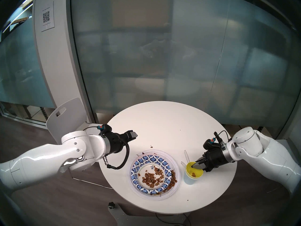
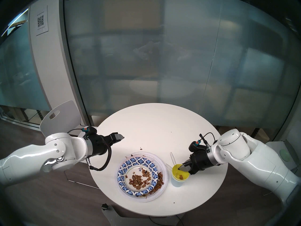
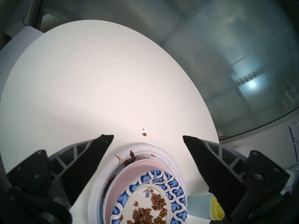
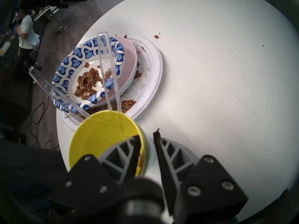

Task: Stack the plates into one stack

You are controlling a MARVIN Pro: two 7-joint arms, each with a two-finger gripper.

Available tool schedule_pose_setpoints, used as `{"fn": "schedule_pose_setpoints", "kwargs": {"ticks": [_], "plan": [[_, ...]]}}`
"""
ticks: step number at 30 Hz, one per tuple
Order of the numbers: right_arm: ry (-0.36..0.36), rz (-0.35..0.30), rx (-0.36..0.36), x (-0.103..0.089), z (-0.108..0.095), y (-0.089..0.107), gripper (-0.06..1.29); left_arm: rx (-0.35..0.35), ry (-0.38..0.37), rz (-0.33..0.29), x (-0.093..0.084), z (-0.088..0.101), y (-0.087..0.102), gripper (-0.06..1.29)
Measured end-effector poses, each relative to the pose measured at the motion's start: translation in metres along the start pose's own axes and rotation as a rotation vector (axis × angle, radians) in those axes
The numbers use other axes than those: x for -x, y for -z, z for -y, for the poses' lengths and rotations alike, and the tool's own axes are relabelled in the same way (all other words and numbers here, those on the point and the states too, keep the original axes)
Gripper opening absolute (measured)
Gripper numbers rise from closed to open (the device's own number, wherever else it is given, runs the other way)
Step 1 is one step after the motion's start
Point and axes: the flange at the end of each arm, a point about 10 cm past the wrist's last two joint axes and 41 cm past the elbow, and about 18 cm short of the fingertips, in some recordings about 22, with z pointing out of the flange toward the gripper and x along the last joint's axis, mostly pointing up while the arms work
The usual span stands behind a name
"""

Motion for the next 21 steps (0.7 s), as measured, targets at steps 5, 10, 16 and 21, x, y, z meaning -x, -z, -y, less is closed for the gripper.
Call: {"fn": "schedule_pose_setpoints", "kwargs": {"ticks": [5, 10, 16, 21], "plan": [[0.013, 0.002, -0.003, -0.004, -0.002, 0.001, 0.31, 0.001, -0.002, -0.001, 0.001, 0.0, 0.0, 1.22], [0.034, -0.008, -0.004, -0.011, -0.002, 0.004, 0.17, 0.001, -0.003, -0.003, 0.001, 0.0, 0.0, 1.22], [0.057, -0.024, 0.003, -0.019, -0.004, 0.01, -0.01, 0.004, 0.0, -0.003, 0.0, -0.002, 0.0, 1.22], [0.072, -0.058, -0.002, -0.029, -0.004, 0.017, -0.02, 0.008, 0.003, -0.005, 0.0, -0.003, 0.0, 1.22]]}}
